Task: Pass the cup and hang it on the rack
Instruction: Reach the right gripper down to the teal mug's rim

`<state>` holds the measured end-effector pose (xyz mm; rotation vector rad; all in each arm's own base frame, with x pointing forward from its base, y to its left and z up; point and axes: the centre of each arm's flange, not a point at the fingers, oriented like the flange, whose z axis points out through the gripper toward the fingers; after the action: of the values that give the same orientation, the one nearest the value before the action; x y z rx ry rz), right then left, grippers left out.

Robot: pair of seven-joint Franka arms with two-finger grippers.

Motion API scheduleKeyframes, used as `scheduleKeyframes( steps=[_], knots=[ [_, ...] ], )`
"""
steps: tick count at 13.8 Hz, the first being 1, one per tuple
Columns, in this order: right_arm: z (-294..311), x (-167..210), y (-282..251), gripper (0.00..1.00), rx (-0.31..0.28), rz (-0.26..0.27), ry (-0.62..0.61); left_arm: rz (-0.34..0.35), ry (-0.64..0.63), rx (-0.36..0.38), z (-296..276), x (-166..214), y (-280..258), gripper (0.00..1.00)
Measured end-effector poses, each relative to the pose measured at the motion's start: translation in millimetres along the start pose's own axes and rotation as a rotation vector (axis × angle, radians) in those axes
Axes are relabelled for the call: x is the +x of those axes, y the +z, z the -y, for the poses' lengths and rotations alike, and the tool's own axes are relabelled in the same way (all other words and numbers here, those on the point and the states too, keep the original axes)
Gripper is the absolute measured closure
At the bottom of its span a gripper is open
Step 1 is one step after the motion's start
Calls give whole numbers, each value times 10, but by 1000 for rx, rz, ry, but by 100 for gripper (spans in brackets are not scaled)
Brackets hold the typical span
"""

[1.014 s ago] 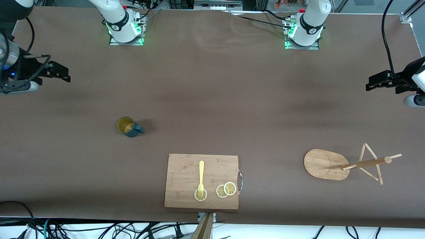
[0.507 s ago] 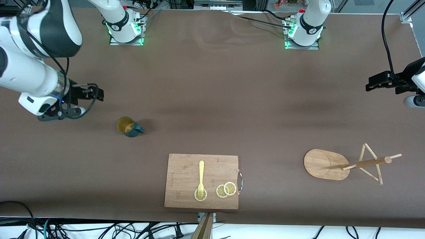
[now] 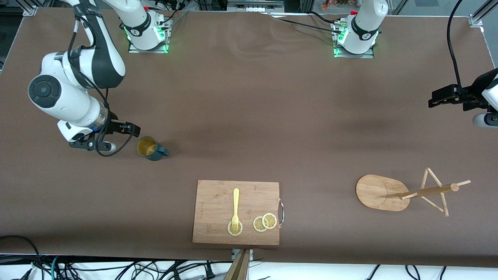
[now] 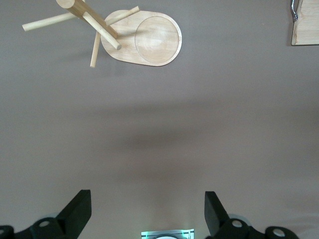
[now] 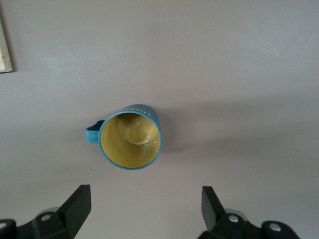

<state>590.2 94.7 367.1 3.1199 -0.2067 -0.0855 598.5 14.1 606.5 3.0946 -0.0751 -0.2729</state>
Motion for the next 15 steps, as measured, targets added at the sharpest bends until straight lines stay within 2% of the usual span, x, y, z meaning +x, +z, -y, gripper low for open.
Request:
scheduleKeyframes(
  steps=[1, 3, 4, 5, 6, 9, 10, 13, 14, 15],
  knots=[
    [8, -5, 97, 4, 2, -7, 12, 0, 0, 0, 0, 0, 0, 0],
    [17, 28, 334, 27, 13, -40, 21, -1, 0, 0, 1, 1, -1, 0],
    [17, 39, 478, 34, 18, -58, 23, -1, 0, 0, 2, 1, -1, 0],
    [14, 33, 634, 35, 23, -73, 26, -1, -1, 0, 3, 1, -1, 0],
    [4, 4, 801, 42, 27, -85, 32, -1, -1, 0, 5, 1, -1, 0],
    [-34, -126, 1207, 47, 40, -121, 41, -1, -2, 0, 12, 1, -1, 0],
    [-43, -157, 1297, 54, 41, -126, 42, -1, -3, 0, 18, 1, -1, 0],
    [-41, -157, 1336, 90, 46, -139, 41, -6, -5, 1, 26, 6, -4, 0],
    [-34, -145, 1314, 96, 47, -144, 40, -7, -5, 1, 26, 8, -6, 0],
    [-27, -129, 1289, 96, 49, -149, 40, -9, -5, 1, 26, 11, -7, 0]
  ],
)
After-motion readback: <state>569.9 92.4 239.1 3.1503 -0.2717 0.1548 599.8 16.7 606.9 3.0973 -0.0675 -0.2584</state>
